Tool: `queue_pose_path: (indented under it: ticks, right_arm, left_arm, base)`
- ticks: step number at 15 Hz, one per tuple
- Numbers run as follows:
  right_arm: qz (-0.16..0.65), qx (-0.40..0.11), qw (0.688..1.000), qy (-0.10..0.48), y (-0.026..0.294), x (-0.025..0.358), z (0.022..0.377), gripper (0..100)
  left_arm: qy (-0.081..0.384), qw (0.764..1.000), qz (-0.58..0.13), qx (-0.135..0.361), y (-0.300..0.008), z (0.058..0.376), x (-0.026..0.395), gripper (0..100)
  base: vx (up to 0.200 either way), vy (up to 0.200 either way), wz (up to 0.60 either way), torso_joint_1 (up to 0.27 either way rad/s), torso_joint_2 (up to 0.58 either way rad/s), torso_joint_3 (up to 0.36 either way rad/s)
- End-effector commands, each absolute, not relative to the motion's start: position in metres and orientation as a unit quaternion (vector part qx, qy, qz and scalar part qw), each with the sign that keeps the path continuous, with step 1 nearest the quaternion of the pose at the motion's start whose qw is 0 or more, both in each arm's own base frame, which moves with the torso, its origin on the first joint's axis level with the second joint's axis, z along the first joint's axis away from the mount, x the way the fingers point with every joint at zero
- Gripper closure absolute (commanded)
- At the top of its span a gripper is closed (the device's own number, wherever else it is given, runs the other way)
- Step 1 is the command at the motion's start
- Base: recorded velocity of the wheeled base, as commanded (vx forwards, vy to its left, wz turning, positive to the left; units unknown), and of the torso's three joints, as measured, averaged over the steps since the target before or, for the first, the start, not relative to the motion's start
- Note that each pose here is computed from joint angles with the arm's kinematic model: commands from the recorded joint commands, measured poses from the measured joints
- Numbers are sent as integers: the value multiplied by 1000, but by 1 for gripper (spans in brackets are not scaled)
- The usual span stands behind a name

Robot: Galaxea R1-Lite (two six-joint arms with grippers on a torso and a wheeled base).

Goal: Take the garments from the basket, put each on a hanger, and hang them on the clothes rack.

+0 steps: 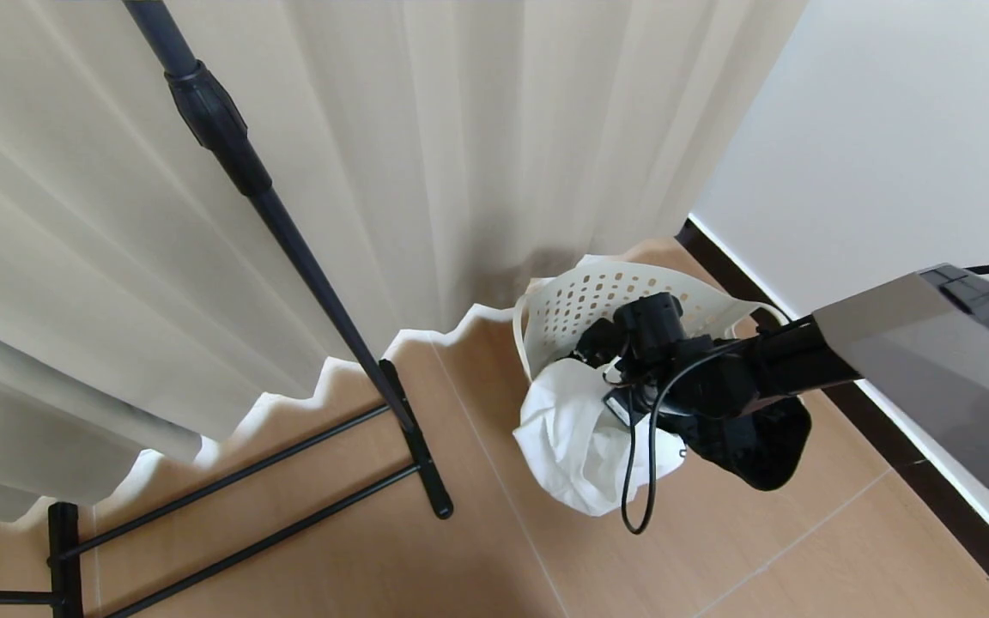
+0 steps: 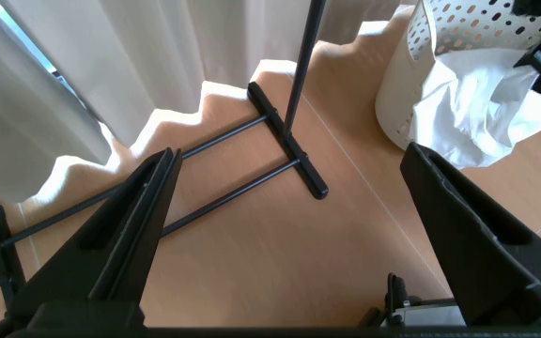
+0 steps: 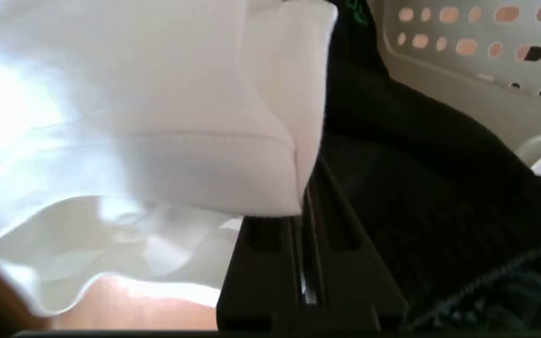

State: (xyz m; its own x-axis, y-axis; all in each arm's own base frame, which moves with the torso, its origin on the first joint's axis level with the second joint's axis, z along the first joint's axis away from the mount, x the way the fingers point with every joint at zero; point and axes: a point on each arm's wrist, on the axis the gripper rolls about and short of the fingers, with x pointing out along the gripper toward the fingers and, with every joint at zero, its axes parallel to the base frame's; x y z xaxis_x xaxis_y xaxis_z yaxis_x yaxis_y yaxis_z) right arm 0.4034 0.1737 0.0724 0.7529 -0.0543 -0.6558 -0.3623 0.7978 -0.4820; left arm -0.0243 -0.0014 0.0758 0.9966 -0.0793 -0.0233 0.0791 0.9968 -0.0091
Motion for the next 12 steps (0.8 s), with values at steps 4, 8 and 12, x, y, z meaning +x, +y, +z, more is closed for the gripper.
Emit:
queue_pose_path:
  ticks: [4, 8, 12]
  right_arm:
    - [115, -184, 940, 262, 186, 298, 176, 100]
    - [147, -108, 961, 208, 182, 239, 220, 100]
    - [195, -92, 961, 172, 169, 187, 241, 100]
  left_arm:
    - [12, 999, -40, -4, -1, 76, -24, 0]
    - [12, 999, -40, -4, -1, 76, -24, 0]
    - [12, 999, -40, -4, -1, 76, -24, 0]
  base:
    - [0, 0, 0, 0, 0, 0]
    - [0, 0, 0, 0, 0, 0]
    - [0, 0, 0, 0, 0, 0]
